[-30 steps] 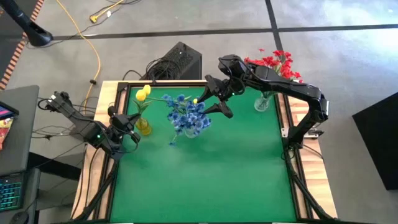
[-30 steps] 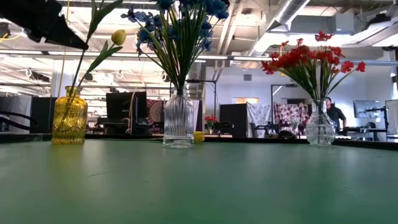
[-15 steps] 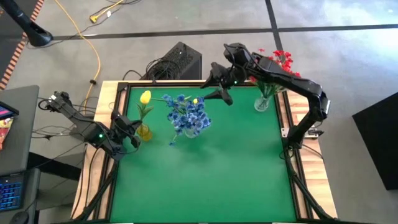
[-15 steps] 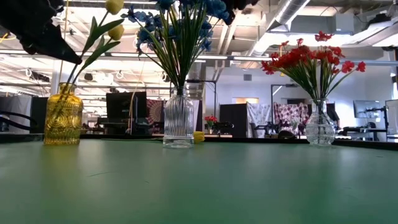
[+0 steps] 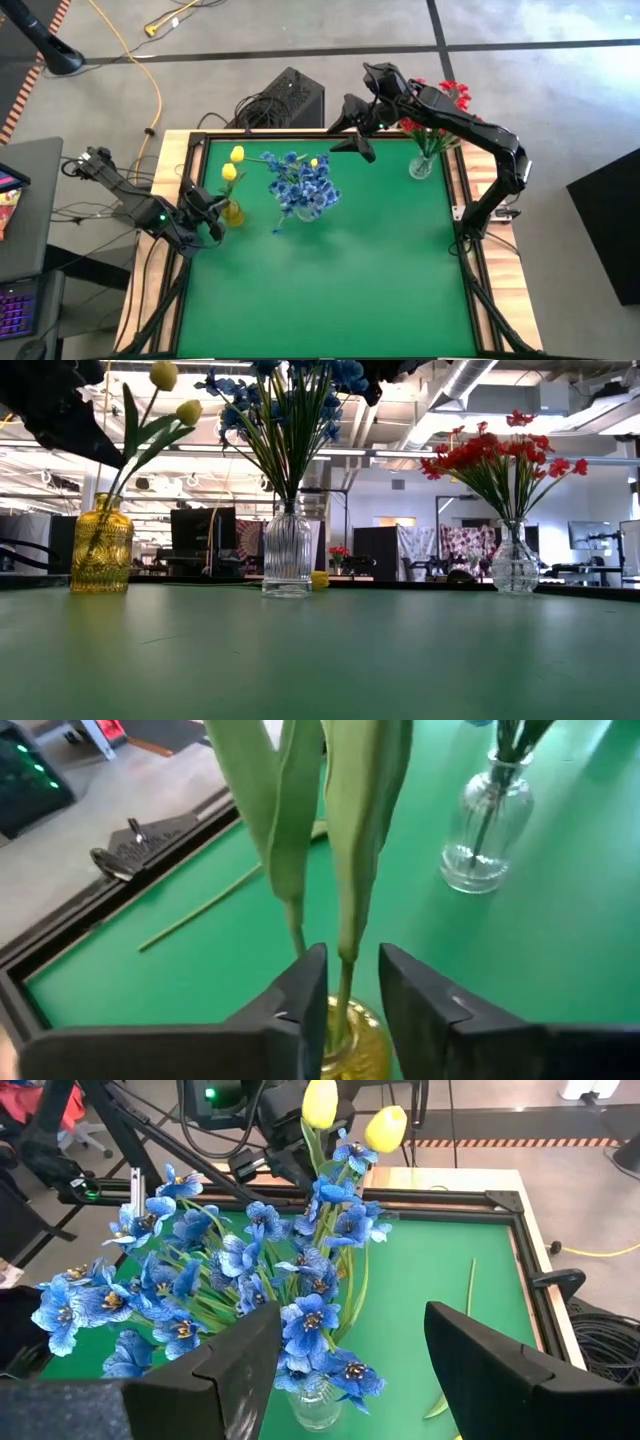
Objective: Sort flowers into vase by color
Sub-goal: Put the yellow tulip into the yellow vase
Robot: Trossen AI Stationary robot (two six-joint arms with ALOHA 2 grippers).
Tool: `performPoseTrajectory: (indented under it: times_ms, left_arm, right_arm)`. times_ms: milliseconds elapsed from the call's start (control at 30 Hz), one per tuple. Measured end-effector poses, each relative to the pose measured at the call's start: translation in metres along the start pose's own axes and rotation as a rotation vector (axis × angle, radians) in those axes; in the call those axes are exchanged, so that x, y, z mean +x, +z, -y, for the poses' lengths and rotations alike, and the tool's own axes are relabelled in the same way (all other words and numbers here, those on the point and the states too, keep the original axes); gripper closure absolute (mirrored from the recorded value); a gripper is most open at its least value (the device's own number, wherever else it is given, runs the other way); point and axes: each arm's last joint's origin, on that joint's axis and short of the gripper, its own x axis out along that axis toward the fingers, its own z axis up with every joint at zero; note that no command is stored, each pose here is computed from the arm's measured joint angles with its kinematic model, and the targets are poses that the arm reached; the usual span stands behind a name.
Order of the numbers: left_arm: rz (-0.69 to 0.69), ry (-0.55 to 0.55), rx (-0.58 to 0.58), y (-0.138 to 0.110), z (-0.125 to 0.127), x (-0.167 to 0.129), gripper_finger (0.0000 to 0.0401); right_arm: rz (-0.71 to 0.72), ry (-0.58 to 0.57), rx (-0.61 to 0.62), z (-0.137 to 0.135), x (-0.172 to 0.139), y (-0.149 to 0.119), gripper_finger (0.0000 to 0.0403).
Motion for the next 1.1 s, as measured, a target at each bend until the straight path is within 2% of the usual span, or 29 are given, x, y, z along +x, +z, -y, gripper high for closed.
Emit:
performPoseTrajectory:
  times_ms: [233,433,633,733,867,1100]
  left_arm:
    - [-0.045,-0.083,0.021,0.016,0.002,-0.011,0.0273]
    - [-0.047,-0.174,0.021,0.043,0.001,-0.028,0.0267]
    - [0.035,-0.221,0.023,0.073,-0.005,-0.048,0.0267]
    - [0.132,-0.209,0.039,0.089,-0.008,-0.056,0.0267]
    - [0.290,-0.112,0.081,0.109,-0.009,-0.063,0.0268]
    - [0.410,-0.033,0.129,0.146,-0.012,-0.056,0.0273]
  right_arm:
    - [0.000,0.001,0.003,0.000,0.000,0.000,0.0127]
    - [0.000,0.002,0.003,0.000,0.000,0.000,0.0127]
    - [-0.002,0.002,0.009,0.000,0.000,0.000,0.0127]
    - [-0.003,0.003,0.010,0.000,0.000,0.000,0.0127]
    - [-0.003,0.003,0.010,0.000,0.000,0.000,0.0127]
    - [-0.002,0.002,0.004,0.000,0.000,0.000,0.0127]
